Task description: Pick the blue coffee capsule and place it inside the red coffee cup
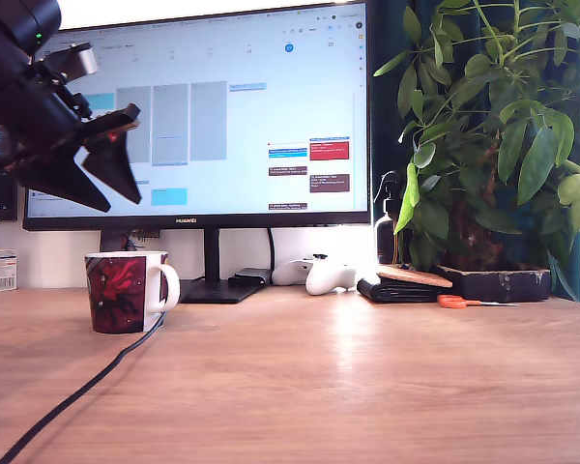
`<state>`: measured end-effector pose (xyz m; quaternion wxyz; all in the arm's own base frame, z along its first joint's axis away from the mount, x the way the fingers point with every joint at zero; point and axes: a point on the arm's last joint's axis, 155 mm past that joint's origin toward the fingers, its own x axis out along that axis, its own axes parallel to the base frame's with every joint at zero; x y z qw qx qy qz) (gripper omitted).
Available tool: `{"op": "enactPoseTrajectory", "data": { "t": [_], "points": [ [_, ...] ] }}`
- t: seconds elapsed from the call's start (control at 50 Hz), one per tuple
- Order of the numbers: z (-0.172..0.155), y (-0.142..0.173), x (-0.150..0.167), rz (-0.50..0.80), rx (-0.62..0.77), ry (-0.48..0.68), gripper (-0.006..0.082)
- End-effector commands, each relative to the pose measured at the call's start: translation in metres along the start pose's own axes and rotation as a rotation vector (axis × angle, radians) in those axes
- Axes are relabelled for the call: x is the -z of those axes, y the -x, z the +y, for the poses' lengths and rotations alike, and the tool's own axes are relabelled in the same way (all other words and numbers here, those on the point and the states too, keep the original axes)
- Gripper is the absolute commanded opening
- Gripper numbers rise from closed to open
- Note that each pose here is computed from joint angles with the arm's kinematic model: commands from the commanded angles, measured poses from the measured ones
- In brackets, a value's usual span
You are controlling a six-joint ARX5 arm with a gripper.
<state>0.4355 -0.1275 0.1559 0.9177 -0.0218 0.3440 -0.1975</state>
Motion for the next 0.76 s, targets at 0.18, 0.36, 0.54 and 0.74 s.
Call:
{"op": "enactPoseTrajectory", "data": {
  "t": [0.18, 0.36, 0.54, 0.74],
  "points": [
    [0.013, 0.056, -0.023, -0.078, -0.069, -0.039, -0.0024],
    [0.021, 0.084, -0.023, -0.086, -0.101, -0.025, -0.0024],
    [0.022, 0.107, -0.026, -0.111, -0.118, -0.030, -0.0024],
    [0.024, 0.121, -0.027, -0.125, -0.132, -0.031, -0.0024]
  ]
}}
